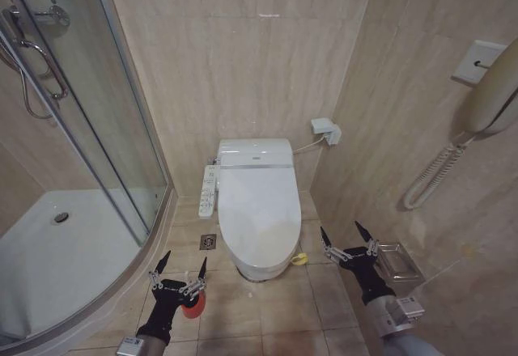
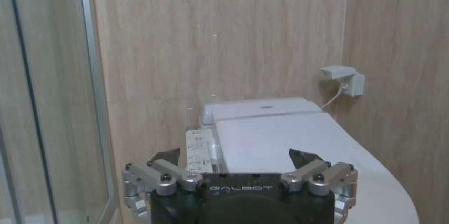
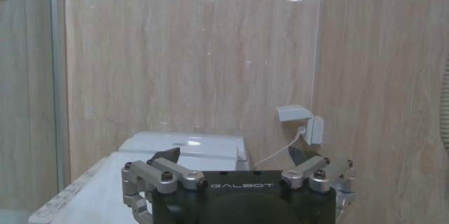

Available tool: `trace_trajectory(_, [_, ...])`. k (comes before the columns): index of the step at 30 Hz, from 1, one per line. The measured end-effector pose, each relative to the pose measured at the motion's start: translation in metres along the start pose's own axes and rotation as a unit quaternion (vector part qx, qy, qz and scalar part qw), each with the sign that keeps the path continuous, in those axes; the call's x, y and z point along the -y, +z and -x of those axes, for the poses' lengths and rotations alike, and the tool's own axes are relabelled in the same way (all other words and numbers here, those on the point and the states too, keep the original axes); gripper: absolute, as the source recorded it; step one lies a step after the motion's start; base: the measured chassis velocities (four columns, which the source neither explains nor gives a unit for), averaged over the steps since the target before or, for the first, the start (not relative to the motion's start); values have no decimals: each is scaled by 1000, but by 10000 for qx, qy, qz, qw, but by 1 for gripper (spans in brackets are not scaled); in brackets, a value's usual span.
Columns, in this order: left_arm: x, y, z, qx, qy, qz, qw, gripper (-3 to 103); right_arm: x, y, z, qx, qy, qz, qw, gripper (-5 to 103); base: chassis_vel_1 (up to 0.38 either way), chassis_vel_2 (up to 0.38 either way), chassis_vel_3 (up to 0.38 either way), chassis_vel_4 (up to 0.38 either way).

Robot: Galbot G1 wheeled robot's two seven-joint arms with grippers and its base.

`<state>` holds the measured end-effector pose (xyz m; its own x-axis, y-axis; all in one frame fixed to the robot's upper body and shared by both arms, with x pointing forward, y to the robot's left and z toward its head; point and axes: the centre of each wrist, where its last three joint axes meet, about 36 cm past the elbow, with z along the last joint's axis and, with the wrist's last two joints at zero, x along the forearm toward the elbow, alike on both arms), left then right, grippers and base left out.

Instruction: Open the toilet lid, clean the toilet bowl with a toilet brush, close the toilet lid, and flush.

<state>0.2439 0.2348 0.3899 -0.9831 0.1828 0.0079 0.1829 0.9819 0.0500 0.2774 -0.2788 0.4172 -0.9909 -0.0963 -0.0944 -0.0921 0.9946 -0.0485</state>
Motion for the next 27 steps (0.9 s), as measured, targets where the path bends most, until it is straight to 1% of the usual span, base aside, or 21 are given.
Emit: trace_trajectory(27, [0,0,0,0,0,0,10000,100,0,0,0,2,0,-1,10000,100,0,0,0,0])
